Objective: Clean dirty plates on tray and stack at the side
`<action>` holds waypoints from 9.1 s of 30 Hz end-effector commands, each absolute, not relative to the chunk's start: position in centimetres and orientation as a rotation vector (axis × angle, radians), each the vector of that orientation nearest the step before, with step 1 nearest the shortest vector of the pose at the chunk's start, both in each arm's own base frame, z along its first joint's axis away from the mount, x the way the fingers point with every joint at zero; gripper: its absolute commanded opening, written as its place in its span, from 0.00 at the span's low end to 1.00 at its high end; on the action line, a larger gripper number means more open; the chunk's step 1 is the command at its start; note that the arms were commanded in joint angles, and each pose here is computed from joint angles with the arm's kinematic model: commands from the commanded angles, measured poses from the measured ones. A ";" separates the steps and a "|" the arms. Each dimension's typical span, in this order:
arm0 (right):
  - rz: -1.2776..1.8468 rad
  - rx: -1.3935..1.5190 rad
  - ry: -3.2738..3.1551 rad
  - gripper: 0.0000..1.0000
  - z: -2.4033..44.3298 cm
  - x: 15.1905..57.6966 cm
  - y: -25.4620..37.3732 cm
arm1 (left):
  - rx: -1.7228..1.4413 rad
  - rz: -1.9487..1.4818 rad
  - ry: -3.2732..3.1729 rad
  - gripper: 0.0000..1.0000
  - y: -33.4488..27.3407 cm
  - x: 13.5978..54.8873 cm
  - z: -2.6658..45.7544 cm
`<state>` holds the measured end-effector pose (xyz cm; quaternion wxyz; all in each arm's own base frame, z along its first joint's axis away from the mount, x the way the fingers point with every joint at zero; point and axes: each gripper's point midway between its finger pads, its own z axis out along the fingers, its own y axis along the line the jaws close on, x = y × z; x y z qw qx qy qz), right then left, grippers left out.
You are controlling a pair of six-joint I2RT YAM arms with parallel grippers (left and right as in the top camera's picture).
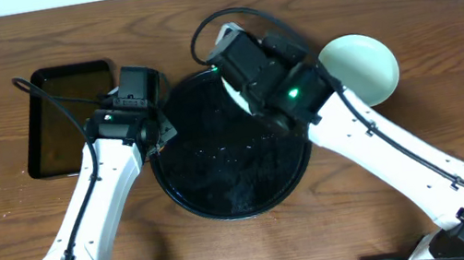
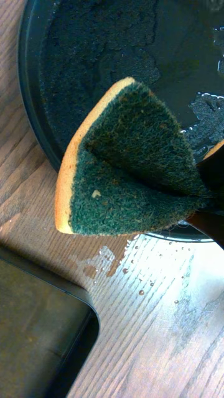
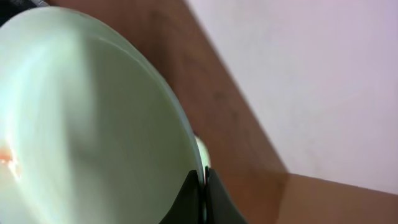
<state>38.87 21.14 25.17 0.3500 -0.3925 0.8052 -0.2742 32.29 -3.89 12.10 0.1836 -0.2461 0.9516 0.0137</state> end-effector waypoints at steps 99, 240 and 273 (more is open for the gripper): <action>0.015 0.623 2.606 0.01 9.6 41.3 -9.3 | -0.722 -0.113 2.732 0.08 -2.4 32.7 11.3; 0.399 -0.096 1.897 0.99 21.5 26.2 7.5 | -0.805 -0.248 2.341 0.79 9.4 36.1 18.0; 0.155 0.076 1.642 0.99 15.8 24.6 1.1 | -0.805 -0.248 2.341 0.79 9.4 36.1 18.0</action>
